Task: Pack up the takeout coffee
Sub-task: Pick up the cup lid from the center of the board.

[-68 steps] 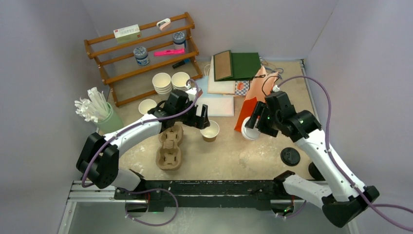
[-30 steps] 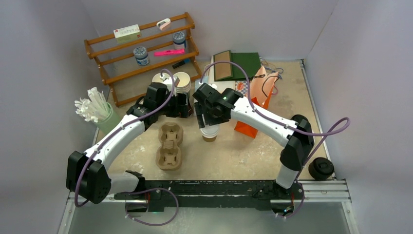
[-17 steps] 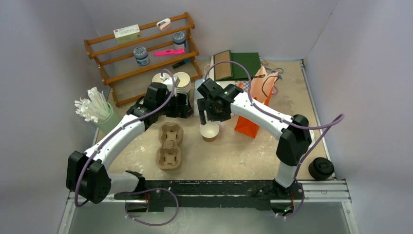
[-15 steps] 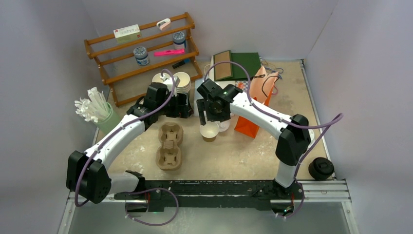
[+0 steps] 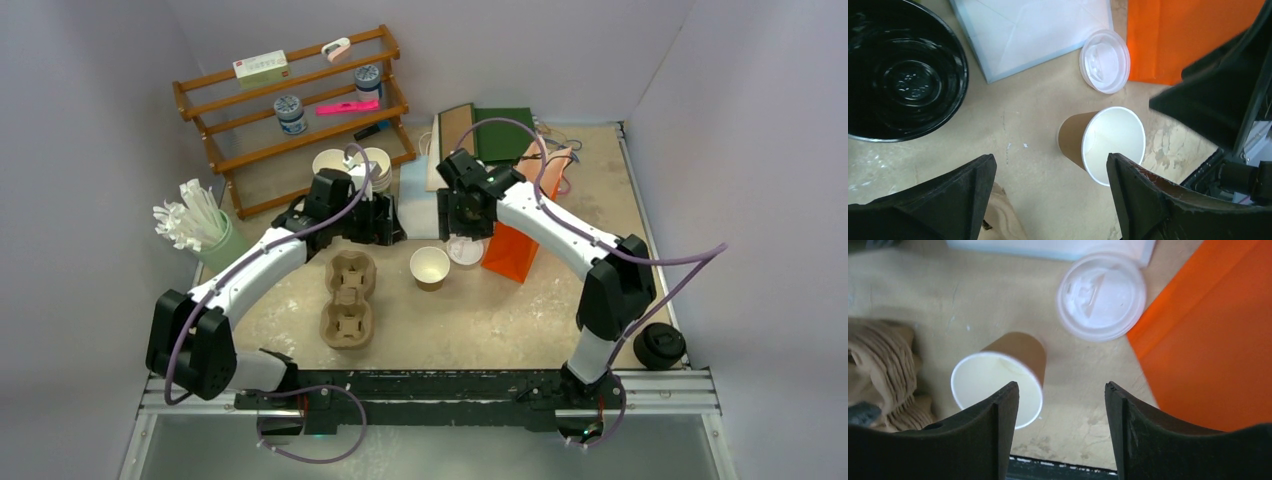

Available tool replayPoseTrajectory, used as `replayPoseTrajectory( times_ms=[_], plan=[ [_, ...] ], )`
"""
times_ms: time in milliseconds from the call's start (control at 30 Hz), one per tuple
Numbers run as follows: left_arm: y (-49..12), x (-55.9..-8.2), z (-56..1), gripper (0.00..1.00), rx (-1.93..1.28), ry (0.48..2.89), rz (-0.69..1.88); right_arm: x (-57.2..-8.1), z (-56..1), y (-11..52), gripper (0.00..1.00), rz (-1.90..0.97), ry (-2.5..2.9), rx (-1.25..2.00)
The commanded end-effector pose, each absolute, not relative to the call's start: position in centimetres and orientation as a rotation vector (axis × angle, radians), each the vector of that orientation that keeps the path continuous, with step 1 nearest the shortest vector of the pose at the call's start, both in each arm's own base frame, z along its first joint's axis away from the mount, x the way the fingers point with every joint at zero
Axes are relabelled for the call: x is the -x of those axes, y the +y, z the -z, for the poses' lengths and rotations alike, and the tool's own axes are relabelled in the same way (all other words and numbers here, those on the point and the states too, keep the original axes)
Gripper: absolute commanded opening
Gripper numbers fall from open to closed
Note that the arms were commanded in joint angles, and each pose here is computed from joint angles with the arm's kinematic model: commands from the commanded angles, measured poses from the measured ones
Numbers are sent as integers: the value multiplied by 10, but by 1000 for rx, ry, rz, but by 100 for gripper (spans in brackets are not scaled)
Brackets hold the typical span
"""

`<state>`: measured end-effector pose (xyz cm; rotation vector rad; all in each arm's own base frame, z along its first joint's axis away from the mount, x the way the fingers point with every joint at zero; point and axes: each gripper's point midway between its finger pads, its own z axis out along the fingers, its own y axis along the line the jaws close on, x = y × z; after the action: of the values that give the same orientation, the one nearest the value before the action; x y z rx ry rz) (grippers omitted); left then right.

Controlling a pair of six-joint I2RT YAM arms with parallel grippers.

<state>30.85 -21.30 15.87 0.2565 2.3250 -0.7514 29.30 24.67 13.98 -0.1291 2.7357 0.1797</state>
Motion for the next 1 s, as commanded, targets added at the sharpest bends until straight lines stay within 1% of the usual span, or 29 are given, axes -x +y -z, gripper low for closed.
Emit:
replayPoseTrajectory(
  times_ms=[0,100,233,400,467,700,767,933,967],
  plan=[
    [-230,-311,-163,84,-336,2280,850,-320,-147,236,64,-171,2670,75],
    [-232,-309,-161,84,-346,2283,867,-332,-142,235,59,-126,2668,72],
    [-233,-307,-161,83,-359,2281,884,-341,-126,240,51,-101,2688,92],
    [-231,-308,-166,83,-370,2272,868,-350,-109,252,49,-119,2706,72],
    [-230,-308,-168,83,-373,2268,859,-353,-101,255,47,-113,2716,48],
    [-229,-309,-173,83,-380,2257,841,-358,-72,259,45,-88,2750,-46],
    [-229,-309,-174,83,-381,2258,840,-359,-66,258,42,-72,2755,-57],
    [-229,-310,-173,83,-381,2263,841,-355,-50,258,39,-57,2787,-60],
    [-229,-310,-173,83,-382,2264,840,-355,-47,257,37,-53,2793,-59]
  ],
)
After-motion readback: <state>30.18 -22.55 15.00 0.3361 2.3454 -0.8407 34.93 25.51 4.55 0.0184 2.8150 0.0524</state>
